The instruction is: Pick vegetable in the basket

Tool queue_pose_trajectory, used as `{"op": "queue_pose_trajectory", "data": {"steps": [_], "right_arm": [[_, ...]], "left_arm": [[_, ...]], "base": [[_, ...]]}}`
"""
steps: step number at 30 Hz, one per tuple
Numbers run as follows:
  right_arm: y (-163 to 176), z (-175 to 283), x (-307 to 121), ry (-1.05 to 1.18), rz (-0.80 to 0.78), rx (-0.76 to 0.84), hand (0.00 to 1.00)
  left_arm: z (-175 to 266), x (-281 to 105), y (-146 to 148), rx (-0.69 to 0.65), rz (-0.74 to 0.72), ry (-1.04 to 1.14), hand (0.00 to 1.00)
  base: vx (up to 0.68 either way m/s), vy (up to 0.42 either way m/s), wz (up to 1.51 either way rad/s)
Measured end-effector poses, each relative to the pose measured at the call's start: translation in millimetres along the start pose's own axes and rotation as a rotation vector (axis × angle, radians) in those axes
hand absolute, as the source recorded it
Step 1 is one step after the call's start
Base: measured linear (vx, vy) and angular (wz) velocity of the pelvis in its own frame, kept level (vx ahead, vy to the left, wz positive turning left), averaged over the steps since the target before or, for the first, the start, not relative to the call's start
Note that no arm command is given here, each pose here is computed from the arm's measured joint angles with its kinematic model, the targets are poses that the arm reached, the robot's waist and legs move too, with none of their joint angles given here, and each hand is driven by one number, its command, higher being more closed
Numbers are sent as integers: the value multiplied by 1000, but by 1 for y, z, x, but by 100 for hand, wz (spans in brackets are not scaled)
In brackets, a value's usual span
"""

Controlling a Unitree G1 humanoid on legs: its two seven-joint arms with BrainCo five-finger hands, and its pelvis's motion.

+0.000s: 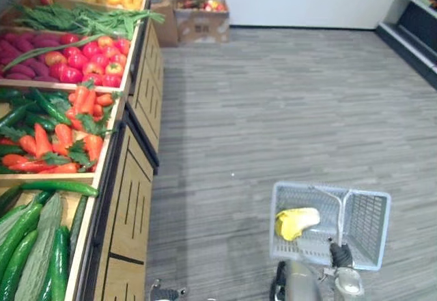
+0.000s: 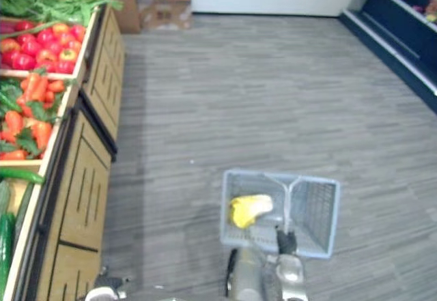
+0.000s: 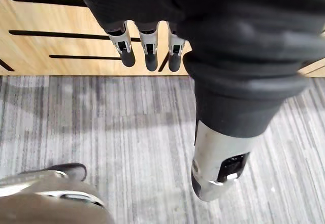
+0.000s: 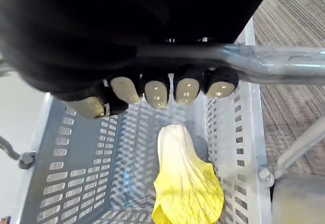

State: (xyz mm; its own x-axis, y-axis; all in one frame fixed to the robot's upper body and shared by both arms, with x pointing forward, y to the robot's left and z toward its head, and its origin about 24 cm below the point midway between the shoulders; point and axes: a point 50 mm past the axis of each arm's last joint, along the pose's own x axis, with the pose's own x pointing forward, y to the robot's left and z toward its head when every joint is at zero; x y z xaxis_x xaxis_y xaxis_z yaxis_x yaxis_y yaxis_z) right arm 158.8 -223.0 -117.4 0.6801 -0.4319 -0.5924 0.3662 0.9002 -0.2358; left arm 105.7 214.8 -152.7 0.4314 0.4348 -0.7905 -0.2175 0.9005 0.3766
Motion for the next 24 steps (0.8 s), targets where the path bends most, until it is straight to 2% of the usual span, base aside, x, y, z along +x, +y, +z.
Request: {"op": "queue_pose_trajectory", "data": {"steps": [2,4,8,14,18,21,24], "right_arm": [[-1,0,0,3,-9,16,100],[1,4,3,4,-4,18,100],[-4,4,5,27,-19,13,100],[-4,-42,-12,223,-17,-15,100],[-11,-57,-21,268,-40,-31,100],[-27,-69,-29,290,-61,-82,100],[-8,-69,-32,291,-16,-73,100]], "left_arm": [[10,-1,-11,-35,-22,-18,0],[7,-6,-27,-140,-45,23,0],[8,-9,-36,-198,-61,36,0],[25,-7,-23,-231,3,-42,0],[41,-7,-21,-239,22,-117,0],[31,-10,-29,-197,-6,-95,0],[39,-7,-22,-240,27,-115,0]], "base": [[553,-263,47],[624,-318,29],[682,-343,33],[594,-186,25],[467,96,-1],[537,255,11],[485,237,42]]}}
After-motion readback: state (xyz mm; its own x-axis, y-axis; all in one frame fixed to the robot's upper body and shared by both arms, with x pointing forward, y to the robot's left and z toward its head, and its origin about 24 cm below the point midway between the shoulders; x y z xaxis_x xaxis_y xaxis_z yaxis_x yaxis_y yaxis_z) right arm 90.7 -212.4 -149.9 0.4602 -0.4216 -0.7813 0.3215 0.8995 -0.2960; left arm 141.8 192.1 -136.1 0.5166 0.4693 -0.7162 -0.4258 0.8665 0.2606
